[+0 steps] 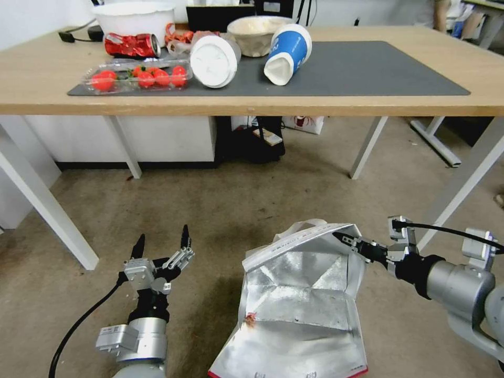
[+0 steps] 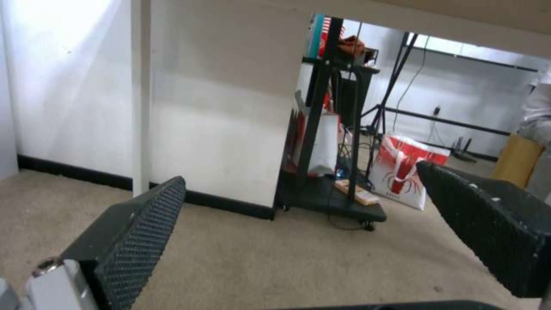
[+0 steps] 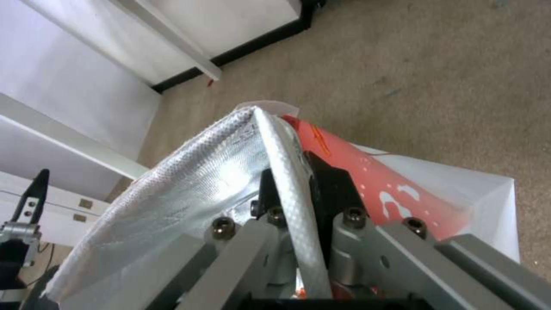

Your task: Pick up the food delivery bag from the floor and place it on the table.

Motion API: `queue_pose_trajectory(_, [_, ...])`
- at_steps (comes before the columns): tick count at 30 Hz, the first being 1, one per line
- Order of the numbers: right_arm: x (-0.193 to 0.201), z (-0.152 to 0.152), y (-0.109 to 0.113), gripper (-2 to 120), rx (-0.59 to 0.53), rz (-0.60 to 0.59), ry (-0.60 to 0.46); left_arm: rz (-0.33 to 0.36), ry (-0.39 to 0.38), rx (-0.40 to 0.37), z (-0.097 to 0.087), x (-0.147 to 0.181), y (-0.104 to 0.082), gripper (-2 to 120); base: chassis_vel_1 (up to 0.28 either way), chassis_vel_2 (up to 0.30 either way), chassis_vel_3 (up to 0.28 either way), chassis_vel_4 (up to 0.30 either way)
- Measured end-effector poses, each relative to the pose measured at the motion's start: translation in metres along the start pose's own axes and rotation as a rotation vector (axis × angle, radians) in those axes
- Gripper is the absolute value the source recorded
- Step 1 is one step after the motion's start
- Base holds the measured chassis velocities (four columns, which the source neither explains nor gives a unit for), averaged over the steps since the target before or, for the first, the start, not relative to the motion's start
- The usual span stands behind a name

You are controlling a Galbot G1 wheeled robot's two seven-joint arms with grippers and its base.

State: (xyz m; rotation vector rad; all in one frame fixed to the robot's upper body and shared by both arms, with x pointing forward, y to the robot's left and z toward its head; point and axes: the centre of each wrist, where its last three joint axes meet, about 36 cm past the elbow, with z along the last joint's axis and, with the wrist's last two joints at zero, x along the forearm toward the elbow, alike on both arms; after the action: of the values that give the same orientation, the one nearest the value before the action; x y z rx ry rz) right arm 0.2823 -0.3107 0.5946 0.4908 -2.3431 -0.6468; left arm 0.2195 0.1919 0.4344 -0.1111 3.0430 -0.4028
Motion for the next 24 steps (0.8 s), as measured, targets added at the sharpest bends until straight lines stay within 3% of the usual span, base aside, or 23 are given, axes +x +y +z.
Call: queue_pose_trajectory(24, [0.0004, 0.002, 0.0033, 0, 0.012, -0.001, 0.012, -0.011, 0.004, -0.007, -0.0074, 0.002, -0.0008, 100, 0.0, 0.0, 0.0, 0.0])
